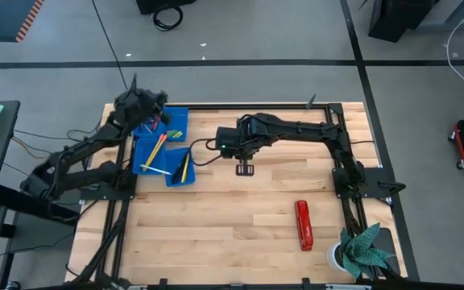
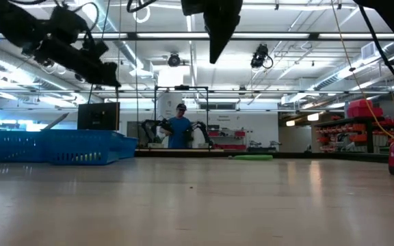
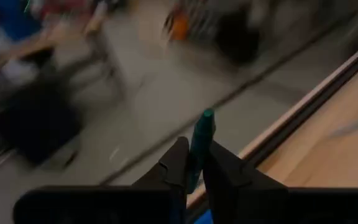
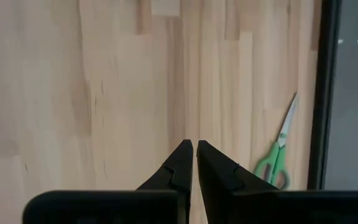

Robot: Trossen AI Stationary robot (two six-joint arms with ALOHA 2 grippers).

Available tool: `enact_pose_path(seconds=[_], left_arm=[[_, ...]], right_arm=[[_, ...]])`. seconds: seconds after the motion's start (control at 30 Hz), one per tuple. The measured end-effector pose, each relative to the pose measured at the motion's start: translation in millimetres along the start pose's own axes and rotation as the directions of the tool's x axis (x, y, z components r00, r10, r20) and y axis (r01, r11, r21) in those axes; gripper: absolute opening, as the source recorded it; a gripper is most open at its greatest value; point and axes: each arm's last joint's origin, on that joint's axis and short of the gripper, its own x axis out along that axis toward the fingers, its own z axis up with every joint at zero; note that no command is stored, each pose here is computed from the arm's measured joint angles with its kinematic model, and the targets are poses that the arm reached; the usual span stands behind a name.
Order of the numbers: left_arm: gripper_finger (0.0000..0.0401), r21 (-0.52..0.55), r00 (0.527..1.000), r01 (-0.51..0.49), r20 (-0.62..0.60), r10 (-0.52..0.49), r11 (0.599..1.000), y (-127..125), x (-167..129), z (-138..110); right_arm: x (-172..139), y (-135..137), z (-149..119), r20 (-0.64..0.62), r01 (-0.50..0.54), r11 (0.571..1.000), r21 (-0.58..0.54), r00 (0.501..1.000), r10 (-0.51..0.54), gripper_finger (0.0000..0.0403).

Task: Sort crayons/erasers/pens/pencils in bins
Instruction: Put the green crayon into the top left blue bin, then return to Home Position

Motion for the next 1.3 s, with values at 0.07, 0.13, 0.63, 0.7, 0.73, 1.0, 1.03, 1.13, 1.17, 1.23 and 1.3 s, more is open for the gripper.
enact_pose_path(seconds=[0.07, 0.13, 0.63, 0.7, 0.73, 1.0, 1.03, 1.13, 1.17, 1.23, 1.3], left_arm=[[0.0043, 0.032, 0.989, -0.052, -0.136, 0.056, 0.998, 3, 3, 2], [0.0039, 0.052, 0.959, -0.091, -0.264, 0.102, 0.994, 5, 6, 3], [0.0035, 0.126, 0.699, -0.125, -0.693, 0.177, 0.984, 18, 49, -43], [0.0043, 0.125, 0.678, -0.13, -0.713, 0.181, 0.984, 21, 53, -49], [0.0052, 0.128, 0.667, -0.127, -0.722, 0.181, 0.984, 22, 54, -52], [0.0135, 0.132, 0.669, -0.119, -0.722, 0.178, 0.984, 20, 57, -54], [0.0143, 0.141, 0.673, -0.107, -0.718, 0.176, 0.984, 19, 57, -53], [0.0164, 0.163, 0.687, -0.073, -0.707, 0.168, 0.984, 15, 57, -46], [0.0168, 0.163, 0.699, -0.069, -0.696, 0.164, 0.984, 13, 56, -40], [0.0174, 0.147, 0.732, -0.058, -0.666, 0.142, 0.987, 9, 52, -26], [0.0176, 0.12, 0.779, -0.01, -0.622, 0.083, 0.993, 1, 46, -13]], right_arm=[[9, 2, -1, -0.021, -0.001, 1.0, -0.004, 1.0, 0.001, 0.0031], [21, 5, -4, -0.067, -0.002, 1.0, -0.006, 0.998, 0.001, 0.0031], [124, 52, -56, -0.385, 0.009, 0.999, 0.041, 0.923, 0.008, 0.0031], [128, 60, -60, -0.388, 0.011, 0.999, 0.036, 0.922, 0.004, 0.0031], [130, 64, -62, -0.391, 0.011, 0.999, 0.031, 0.92, 0.002, 0.0031], [128, 87, -62, -0.335, 0.053, 0.998, 0.018, 0.941, -0.044, 0.0031], [127, 90, -61, -0.323, 0.079, 0.997, 0.001, 0.943, -0.075, 0.0031], [118, 95, -60, -0.274, 0.157, 0.986, -0.048, 0.948, -0.164, 0.0031], [113, 95, -60, -0.249, 0.182, 0.982, -0.058, 0.949, -0.191, 0.0031], [98, 94, -60, -0.188, 0.234, 0.97, -0.063, 0.952, -0.242, 0.0031], [78, 91, -62, -0.108, 0.277, 0.96, -0.045, 0.954, -0.28, 0.0031]])
